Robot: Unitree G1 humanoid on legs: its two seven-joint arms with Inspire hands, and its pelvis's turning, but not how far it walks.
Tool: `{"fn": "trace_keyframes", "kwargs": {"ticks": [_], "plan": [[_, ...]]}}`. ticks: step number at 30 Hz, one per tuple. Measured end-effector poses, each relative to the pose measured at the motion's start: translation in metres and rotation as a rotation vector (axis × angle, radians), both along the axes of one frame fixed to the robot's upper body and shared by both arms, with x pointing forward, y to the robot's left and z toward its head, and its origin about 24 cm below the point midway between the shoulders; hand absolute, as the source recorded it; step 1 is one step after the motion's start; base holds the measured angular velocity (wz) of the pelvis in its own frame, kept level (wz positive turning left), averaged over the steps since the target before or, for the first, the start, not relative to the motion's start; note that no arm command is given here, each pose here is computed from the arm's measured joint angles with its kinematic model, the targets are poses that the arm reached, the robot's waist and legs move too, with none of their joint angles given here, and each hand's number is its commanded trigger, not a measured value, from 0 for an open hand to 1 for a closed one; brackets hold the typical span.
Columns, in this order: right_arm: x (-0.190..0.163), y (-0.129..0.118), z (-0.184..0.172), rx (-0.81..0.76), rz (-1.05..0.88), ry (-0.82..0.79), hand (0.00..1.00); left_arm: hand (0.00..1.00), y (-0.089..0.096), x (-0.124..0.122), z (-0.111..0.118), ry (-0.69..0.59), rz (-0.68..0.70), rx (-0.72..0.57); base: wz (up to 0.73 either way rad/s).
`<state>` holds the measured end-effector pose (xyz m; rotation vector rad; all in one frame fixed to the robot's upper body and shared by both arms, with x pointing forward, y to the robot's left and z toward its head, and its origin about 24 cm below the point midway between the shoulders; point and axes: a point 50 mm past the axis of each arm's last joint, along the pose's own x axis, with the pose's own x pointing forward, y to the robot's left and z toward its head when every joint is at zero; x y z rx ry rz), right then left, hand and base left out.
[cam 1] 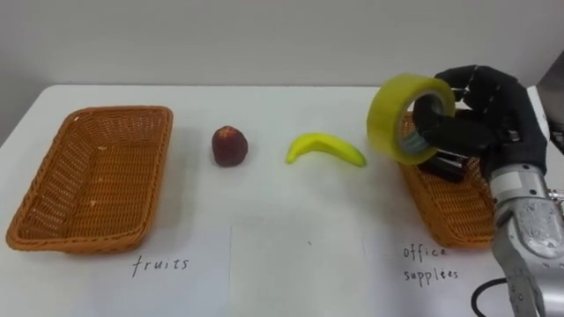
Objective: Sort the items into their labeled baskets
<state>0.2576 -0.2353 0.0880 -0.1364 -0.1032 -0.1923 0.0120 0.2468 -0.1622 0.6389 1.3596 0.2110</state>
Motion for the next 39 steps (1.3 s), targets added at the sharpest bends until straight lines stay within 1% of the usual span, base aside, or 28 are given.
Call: {"fn": "trace_keyframes", "kwargs": {"ticks": [8, 17, 25, 39], "plan": [[0.000, -0.005, 0.003, -0.014, -0.013, -0.005, 1.00, 0.00, 0.001, 0.001, 0.000, -0.004, -0.001, 0.001, -0.04], [-0.002, -0.012, 0.006, 0.003, -0.081, -0.028, 1.00, 0.00, 0.004, -0.001, 0.001, -0.003, 0.010, 0.008, 0.00], [-0.016, -0.026, -0.005, 0.030, -0.170, 0.009, 1.00, 0.00, 0.013, -0.002, 0.004, -0.018, 0.028, 0.039, 0.00], [-0.018, -0.030, -0.010, 0.074, -0.183, 0.026, 1.00, 0.00, 0.014, -0.001, 0.005, -0.035, 0.031, 0.042, 0.00]]}}
